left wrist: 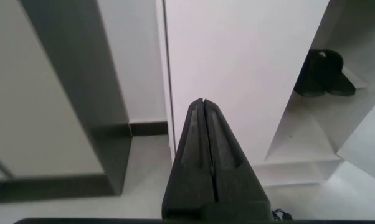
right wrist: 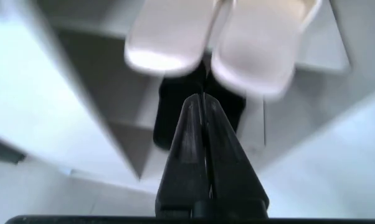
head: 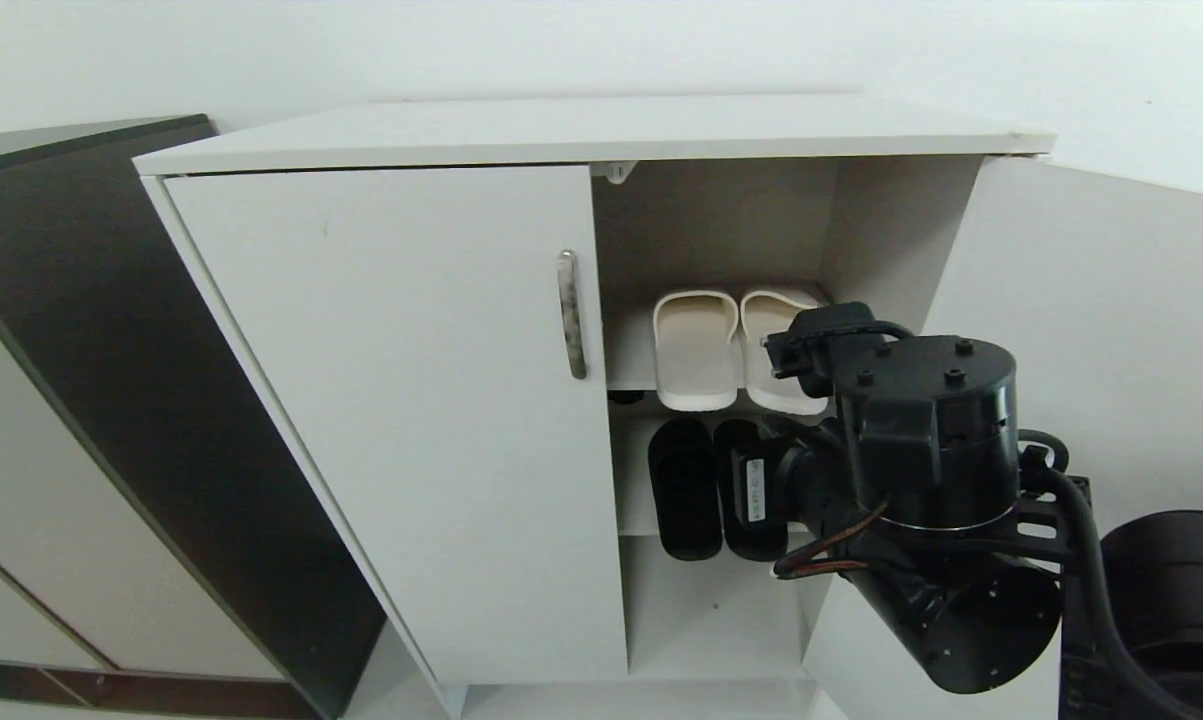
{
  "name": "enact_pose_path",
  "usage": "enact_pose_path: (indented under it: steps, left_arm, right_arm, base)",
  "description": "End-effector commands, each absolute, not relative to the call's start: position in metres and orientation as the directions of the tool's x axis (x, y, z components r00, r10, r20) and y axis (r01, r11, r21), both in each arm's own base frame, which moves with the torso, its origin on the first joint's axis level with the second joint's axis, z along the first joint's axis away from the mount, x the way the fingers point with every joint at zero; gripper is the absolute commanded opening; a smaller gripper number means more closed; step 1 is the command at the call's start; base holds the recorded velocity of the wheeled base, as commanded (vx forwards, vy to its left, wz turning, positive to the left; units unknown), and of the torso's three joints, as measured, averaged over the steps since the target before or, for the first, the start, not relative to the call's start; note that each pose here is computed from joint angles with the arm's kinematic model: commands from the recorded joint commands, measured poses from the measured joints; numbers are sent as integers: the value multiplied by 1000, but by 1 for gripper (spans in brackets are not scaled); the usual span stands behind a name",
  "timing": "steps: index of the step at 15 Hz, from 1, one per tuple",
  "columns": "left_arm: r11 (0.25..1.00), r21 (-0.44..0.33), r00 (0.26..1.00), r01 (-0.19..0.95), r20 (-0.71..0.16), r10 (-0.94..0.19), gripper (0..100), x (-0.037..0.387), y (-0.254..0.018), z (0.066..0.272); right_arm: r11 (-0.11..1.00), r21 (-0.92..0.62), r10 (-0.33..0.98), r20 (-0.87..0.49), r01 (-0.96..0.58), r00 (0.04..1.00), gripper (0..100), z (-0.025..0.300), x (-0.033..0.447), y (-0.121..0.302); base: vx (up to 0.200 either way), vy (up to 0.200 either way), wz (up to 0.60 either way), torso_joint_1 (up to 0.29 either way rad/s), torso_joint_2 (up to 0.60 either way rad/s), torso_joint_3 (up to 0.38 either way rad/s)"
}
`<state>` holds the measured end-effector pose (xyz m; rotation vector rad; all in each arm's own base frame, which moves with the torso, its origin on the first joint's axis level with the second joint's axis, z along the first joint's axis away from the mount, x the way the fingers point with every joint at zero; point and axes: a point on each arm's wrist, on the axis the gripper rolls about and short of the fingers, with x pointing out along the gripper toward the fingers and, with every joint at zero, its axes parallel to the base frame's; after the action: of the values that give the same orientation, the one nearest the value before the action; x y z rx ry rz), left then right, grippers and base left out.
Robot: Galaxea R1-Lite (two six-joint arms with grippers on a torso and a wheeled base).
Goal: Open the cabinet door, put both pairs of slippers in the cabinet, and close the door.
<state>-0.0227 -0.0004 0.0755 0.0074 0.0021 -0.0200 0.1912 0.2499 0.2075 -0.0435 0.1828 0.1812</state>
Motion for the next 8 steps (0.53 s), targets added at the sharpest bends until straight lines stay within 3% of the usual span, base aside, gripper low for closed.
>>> enact_pose_path:
  steps: [1, 8]
  left_arm:
    - [1000, 8, 1000, 20, -2, -20, 0, -23, 0, 76]
    - [1000, 8, 1000, 20, -2, -20, 0, -23, 0, 76]
  right_arm:
    - [983, -28, 174, -188, -183, 967, 0, 206, 192, 250]
    - [985, -36, 159, -192, -169, 968, 0, 203, 196, 246]
  base:
    - [-200, 0, 0, 2, 7, 7]
    - [-200, 0, 0, 2, 4, 2]
